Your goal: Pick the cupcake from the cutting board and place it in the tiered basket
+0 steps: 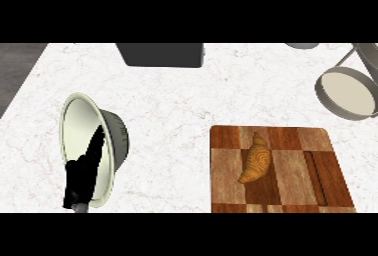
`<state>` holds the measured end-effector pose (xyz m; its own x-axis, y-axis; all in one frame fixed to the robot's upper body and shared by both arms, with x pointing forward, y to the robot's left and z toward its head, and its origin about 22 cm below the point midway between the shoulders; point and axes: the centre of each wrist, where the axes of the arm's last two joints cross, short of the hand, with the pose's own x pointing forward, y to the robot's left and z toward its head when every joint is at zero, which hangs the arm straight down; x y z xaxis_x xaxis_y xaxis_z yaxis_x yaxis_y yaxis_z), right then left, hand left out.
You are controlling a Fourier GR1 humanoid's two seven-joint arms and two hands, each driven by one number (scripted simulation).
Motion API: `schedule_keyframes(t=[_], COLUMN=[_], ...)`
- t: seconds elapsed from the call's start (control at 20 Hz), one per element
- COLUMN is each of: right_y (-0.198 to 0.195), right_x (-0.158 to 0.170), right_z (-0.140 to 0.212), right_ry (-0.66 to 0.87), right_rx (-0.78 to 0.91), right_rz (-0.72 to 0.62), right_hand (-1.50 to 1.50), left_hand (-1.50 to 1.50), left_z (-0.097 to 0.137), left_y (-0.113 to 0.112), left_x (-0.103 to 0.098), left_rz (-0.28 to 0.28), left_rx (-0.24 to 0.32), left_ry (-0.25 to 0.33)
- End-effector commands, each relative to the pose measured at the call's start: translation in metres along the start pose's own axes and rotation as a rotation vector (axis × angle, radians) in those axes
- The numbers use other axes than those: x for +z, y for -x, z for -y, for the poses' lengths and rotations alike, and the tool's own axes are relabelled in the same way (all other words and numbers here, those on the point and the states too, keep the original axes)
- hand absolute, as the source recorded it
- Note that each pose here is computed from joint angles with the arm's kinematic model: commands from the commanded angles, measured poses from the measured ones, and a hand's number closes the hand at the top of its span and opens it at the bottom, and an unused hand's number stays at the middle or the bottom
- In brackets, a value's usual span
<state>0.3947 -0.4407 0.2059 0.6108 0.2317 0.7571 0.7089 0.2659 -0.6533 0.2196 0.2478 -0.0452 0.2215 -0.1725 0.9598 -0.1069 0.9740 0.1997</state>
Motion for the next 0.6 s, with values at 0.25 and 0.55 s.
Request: schedule_keyframes(t=[0.25, 0.55], right_y=[0.009, 0.014], right_x=[-0.014, -0.023], right_z=[0.008, 0.04], right_ry=[0.015, 0.335], right_rx=[-0.368, -0.443], right_rz=[0.025, 0.069], right_hand=[-1.5, -1.5], left_hand=[0.0, 0.0], left_z=[-0.001, 0.013], left_y=[0.01, 0.011], left_x=[0.002, 0.01], left_rz=[-0.037, -0.065], left_rx=[0.013, 0.022], left_ry=[-0.008, -0.003])
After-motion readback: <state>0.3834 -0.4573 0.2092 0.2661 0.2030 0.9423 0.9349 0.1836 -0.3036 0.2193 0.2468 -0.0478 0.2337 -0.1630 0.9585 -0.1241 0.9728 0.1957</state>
